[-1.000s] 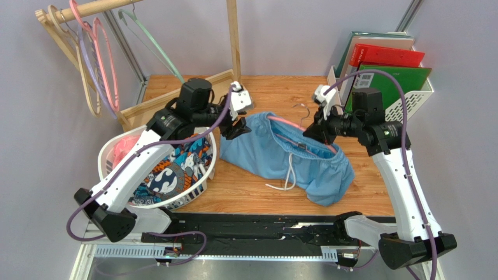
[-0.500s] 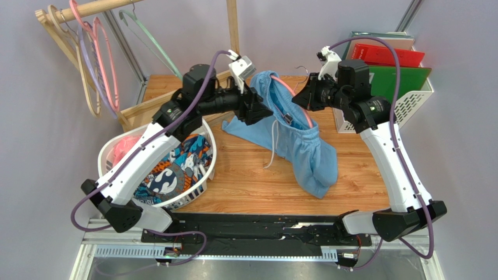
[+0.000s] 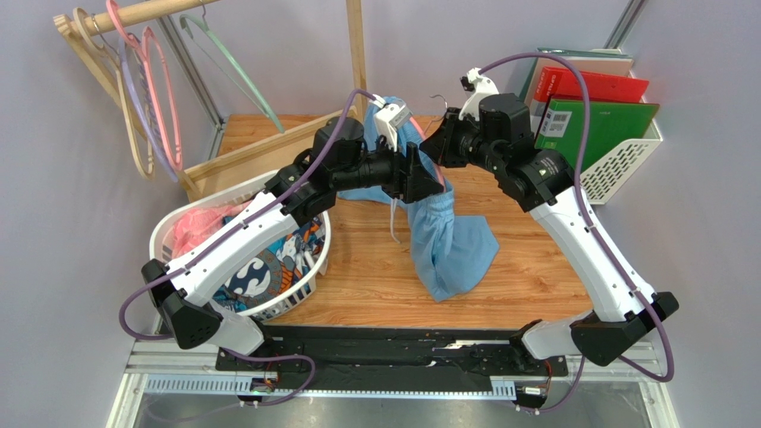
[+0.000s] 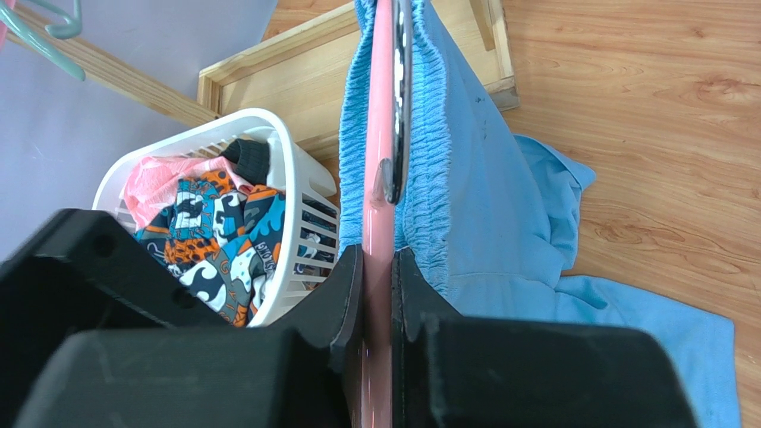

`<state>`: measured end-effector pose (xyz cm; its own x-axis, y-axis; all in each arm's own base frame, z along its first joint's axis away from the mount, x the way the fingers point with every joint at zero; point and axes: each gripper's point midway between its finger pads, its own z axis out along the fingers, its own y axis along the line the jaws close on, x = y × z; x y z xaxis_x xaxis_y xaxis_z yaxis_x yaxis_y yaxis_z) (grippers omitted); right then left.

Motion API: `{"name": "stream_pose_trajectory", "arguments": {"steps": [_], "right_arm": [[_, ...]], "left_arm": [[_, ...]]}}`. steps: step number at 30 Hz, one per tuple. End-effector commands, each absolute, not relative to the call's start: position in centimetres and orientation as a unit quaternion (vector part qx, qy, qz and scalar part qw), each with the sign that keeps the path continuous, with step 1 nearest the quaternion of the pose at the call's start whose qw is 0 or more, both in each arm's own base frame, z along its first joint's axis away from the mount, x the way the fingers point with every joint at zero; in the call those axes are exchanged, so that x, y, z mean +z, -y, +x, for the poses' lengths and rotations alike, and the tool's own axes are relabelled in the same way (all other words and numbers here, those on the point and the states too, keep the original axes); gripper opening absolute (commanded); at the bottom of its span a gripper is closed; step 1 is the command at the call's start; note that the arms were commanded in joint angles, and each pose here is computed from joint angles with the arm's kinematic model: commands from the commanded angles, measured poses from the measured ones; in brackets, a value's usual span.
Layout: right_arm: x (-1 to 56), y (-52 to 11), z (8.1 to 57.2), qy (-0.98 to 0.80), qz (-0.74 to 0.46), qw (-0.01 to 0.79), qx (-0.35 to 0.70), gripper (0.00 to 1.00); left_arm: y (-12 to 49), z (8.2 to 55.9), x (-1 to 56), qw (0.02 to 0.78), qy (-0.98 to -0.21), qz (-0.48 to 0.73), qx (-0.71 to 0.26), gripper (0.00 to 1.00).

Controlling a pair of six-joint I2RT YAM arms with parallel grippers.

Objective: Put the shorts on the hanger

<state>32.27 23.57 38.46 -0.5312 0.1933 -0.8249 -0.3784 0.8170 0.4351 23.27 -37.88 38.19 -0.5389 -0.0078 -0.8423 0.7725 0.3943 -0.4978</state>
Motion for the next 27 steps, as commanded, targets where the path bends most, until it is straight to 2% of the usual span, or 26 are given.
{"name": "stream_pose_trajectory", "arguments": {"steps": [1, 8, 12, 15, 21, 23, 24, 25, 27], "right_arm": [[43.6, -24.1, 33.6, -0.771, -0.014, 0.547, 0.325, 0.00], [43.6, -24.6, 33.9, -0.774, 0.017, 0.538, 0.334, 0.00], [43.6, -25.2, 34.0, -0.774, 0.023, 0.533, 0.341, 0.00], [43.4, -25.5, 34.1, -0.775, 0.021, 0.531, 0.342, 0.00], [43.5, -26.2, 33.6, -0.771, 0.002, 0.527, 0.358, 0.00], [43.8, -26.4, 33.7, -0.764, -0.001, 0.533, 0.365, 0.12], [43.9, -26.8, 33.3, -0.761, -0.011, 0.528, 0.376, 0.22], [44.4, -26.9, 33.3, -0.754, -0.017, 0.535, 0.380, 0.39], [44.8, -26.9, 33.2, -0.750, -0.024, 0.541, 0.381, 0.53]], "left_arm": [[38.6, 23.7, 38.2, 0.390, -0.736, 0.217, -0.510, 0.66], [39.3, 24.5, 37.8, 0.388, -0.738, 0.207, -0.511, 0.59], [39.6, 24.8, 37.3, 0.383, -0.744, 0.201, -0.510, 0.45], [39.4, 24.6, 37.0, 0.373, -0.749, 0.191, -0.513, 0.26], [38.7, 25.1, 37.4, 0.340, -0.766, 0.124, -0.531, 0.04], [38.8, 24.8, 38.4, 0.336, -0.759, 0.120, -0.544, 0.00], [38.9, 24.7, 39.0, 0.335, -0.756, 0.119, -0.550, 0.00], [38.8, 24.7, 39.4, 0.336, -0.754, 0.115, -0.553, 0.00], [38.4, 25.1, 40.4, 0.343, -0.751, 0.102, -0.555, 0.00]]}}
